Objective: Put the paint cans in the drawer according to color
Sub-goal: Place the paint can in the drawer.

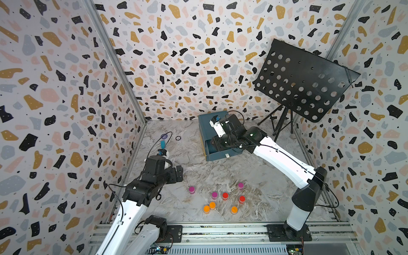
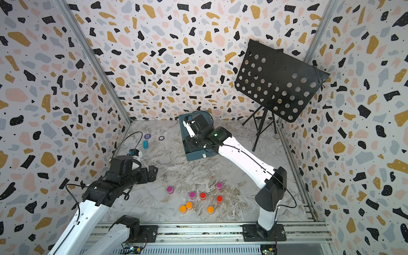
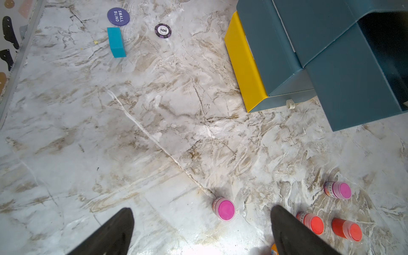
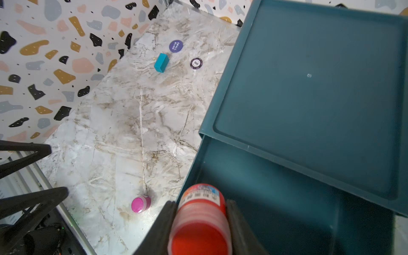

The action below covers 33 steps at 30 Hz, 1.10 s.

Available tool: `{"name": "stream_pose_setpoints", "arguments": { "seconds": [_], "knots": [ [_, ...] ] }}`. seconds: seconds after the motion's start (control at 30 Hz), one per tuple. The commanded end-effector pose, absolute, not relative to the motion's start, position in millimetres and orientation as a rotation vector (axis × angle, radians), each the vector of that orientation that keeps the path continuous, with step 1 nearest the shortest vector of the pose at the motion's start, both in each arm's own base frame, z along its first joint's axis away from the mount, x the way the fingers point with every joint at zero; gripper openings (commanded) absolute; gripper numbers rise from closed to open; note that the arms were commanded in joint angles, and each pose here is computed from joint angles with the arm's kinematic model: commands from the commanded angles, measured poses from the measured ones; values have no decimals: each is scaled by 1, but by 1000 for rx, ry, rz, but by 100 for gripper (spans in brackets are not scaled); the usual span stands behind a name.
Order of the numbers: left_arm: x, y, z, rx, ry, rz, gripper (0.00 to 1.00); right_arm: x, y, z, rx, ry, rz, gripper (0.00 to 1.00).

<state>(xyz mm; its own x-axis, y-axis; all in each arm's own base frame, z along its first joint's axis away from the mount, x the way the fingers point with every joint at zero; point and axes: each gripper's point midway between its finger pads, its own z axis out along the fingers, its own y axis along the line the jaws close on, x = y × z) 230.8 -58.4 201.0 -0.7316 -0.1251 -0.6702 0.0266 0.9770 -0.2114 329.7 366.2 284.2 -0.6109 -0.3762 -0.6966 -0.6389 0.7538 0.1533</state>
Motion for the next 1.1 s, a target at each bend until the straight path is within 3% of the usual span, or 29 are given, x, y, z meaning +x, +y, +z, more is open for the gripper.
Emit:
{"name": "stream_pose_setpoints", "arguments": {
  "seconds": [0.0, 0.8, 0.93, 1.07],
  "knots": [
    [232, -57, 204, -83, 2351, -270, 100, 330, 359, 285, -762, 2334, 502, 31],
    [233, -61, 201, -73, 2363, -293, 100, 332, 366, 230, -799, 2485, 449, 30],
    [234, -62, 200, -72, 2368, -296, 100, 331, 365, 226, -803, 2496, 445, 37],
    [234, -62, 199, -71, 2374, -298, 100, 329, 364, 227, -806, 2494, 446, 50]
  ]
}}
